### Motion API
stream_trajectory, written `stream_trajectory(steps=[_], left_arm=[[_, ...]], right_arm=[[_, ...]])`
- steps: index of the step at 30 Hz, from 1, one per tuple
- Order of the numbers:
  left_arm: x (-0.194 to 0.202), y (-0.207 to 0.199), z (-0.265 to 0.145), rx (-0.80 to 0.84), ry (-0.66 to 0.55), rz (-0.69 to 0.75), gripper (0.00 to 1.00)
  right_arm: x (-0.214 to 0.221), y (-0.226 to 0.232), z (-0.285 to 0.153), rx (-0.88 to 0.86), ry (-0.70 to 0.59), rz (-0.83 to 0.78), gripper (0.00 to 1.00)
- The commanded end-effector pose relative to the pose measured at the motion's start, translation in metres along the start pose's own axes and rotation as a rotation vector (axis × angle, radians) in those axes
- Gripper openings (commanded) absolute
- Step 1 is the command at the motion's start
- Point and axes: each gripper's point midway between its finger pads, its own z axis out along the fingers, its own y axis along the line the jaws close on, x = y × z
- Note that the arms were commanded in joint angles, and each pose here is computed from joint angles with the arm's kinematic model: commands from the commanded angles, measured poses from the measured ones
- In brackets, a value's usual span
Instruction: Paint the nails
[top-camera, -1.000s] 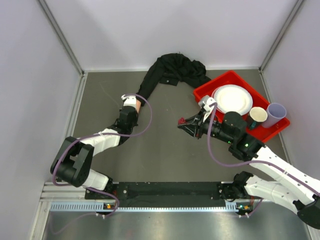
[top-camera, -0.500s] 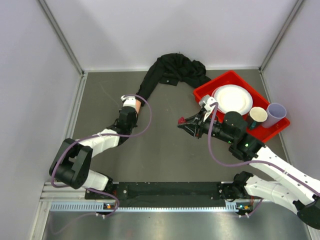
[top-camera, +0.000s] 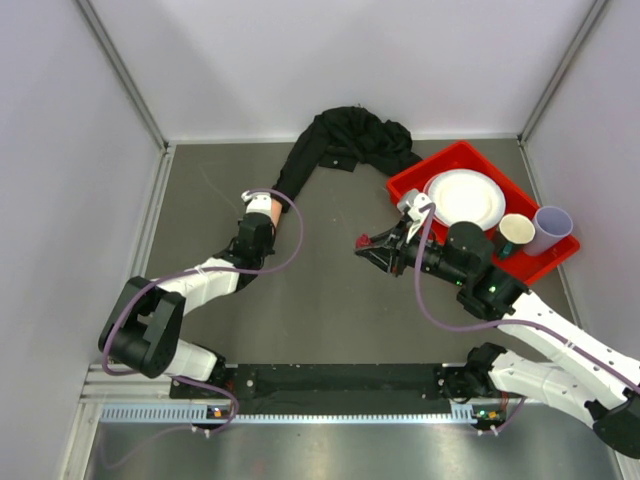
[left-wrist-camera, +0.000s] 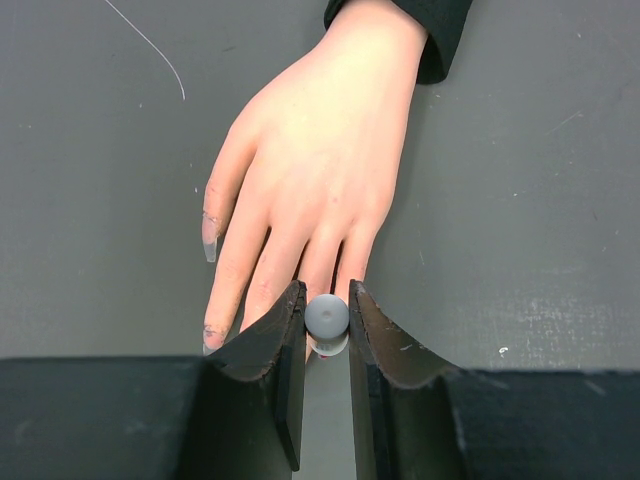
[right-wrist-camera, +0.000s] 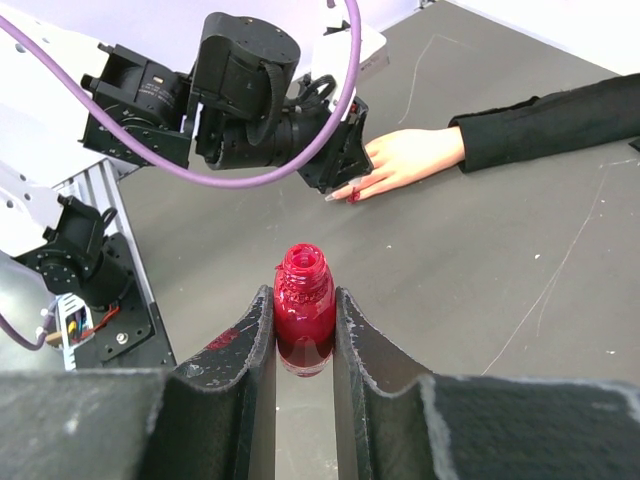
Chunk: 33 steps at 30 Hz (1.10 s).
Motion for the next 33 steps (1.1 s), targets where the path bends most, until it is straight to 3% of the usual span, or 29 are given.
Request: stream_trajectory(steps=[1, 33], left_arm=[[-0.0194, -0.0009, -0.0041, 0.012, -0.046, -0.03, 0.0], [-0.0177, 0.0033, -0.0081, 0.0, -0.049, -0.033, 0.0]], right_arm=[[-0.0154, 0.0018, 0.0013, -0.019, -0.06, -0.005, 0.0], [-0.0156, 0.0021, 0.0004, -0.02, -0.062, -0.005, 0.0]])
